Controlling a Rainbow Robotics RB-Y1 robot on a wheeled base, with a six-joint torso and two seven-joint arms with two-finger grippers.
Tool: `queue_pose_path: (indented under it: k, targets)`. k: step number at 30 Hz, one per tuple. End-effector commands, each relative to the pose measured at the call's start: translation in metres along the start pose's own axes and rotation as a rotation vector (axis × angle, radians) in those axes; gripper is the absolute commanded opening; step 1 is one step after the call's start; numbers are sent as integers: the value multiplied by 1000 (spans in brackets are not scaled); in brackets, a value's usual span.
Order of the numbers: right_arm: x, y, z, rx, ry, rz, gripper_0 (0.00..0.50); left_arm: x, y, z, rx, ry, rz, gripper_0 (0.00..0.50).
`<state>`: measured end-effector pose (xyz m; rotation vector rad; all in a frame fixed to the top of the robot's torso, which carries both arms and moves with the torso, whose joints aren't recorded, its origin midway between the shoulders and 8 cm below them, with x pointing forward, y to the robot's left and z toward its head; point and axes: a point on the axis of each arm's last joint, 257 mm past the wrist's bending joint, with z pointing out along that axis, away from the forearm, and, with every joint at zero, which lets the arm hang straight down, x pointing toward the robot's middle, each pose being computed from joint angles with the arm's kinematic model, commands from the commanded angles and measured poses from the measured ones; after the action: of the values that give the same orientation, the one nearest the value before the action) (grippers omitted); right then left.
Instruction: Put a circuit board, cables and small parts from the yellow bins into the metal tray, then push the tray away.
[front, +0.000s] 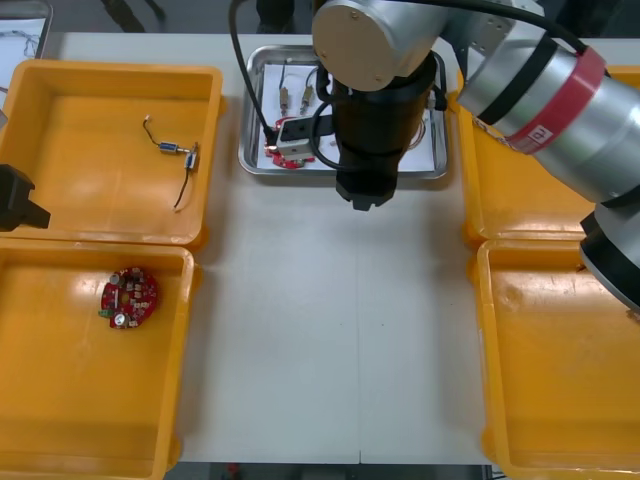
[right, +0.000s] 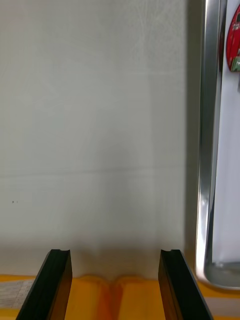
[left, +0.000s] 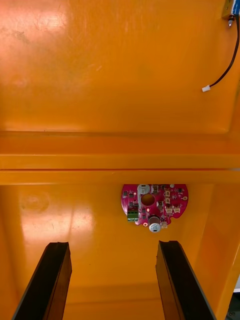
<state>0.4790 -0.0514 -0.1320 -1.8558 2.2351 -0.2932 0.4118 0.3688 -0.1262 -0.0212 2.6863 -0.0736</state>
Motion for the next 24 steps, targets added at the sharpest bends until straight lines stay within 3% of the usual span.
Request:
queue_pose_path:
  k: [1,9,11,16,20,24]
  targets:
    - [31,-6,-26,50,-34,185,500,-3,17,-17,-49,-25,71,500]
    - [35,-5,-46,152,-182,433,500,-3,17,-17,-49,-25,71,500]
    - [39,-4,-48,156,-214,498,500,-3,17,-17,-49,-25,71,500]
    - [68,2,-47,108,-307,742,500,-3,17,-17,-49,-25,71,500]
    - [97,5,-48,107,-341,863,500,-3,17,-17,-49,-25,71,500]
    - [127,13,-44,121,-331,962,500,-3,17,-17,-49,-25,71,500]
